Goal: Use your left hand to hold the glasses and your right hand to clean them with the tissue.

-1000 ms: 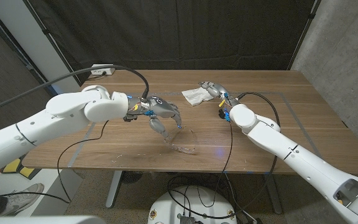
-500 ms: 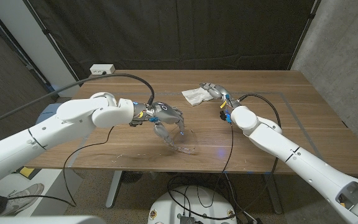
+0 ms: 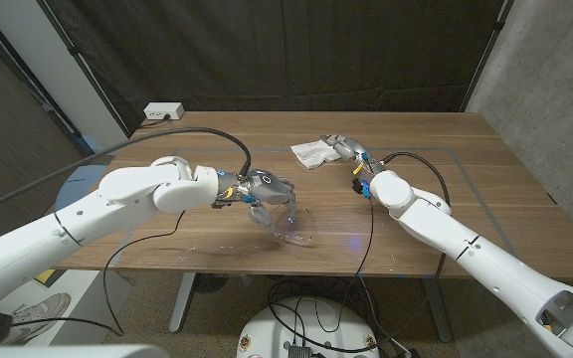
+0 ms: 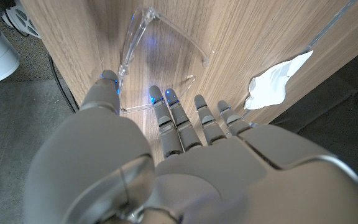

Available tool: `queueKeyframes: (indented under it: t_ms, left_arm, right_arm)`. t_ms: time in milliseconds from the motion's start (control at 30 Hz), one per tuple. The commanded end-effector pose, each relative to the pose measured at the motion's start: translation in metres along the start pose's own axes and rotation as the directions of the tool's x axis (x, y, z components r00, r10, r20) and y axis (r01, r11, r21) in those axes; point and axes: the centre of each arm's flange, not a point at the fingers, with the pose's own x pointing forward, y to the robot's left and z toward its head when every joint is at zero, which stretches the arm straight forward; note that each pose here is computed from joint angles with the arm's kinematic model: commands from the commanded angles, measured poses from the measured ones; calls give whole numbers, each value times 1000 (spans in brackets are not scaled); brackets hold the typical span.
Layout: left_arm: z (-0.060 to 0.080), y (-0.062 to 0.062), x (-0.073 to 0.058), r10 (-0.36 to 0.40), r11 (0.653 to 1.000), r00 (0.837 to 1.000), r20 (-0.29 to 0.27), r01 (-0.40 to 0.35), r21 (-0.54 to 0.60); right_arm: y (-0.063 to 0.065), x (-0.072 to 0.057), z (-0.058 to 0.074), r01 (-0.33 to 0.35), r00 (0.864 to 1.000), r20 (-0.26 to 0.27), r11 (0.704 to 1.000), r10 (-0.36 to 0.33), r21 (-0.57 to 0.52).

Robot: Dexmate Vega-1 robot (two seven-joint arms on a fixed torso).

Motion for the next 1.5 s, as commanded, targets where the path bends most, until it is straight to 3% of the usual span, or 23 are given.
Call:
queueKeyframes:
  t_ms: [33, 700, 1033, 1500]
  left_arm:
    - [6, -13, 4, 28, 999, 1000, 8, -28, 15]
    - [15, -26, 9, 41, 998, 999, 27, -40, -42]
    - [18, -33, 17, 17, 1000, 1000, 16, -17, -20]
    - [19, -39, 18, 68, 997, 998, -19, -67, 31]
  right_arm:
    - [3, -1, -4, -5, 1000, -6, 1000, 5, 12]
    - [5, -5, -7, -9, 1000, -2, 1000, 9, 25]
    - [5, -7, -10, -14, 1000, -5, 1000, 14, 28]
    - [6, -6, -10, -16, 1000, -8, 1000, 16, 20]
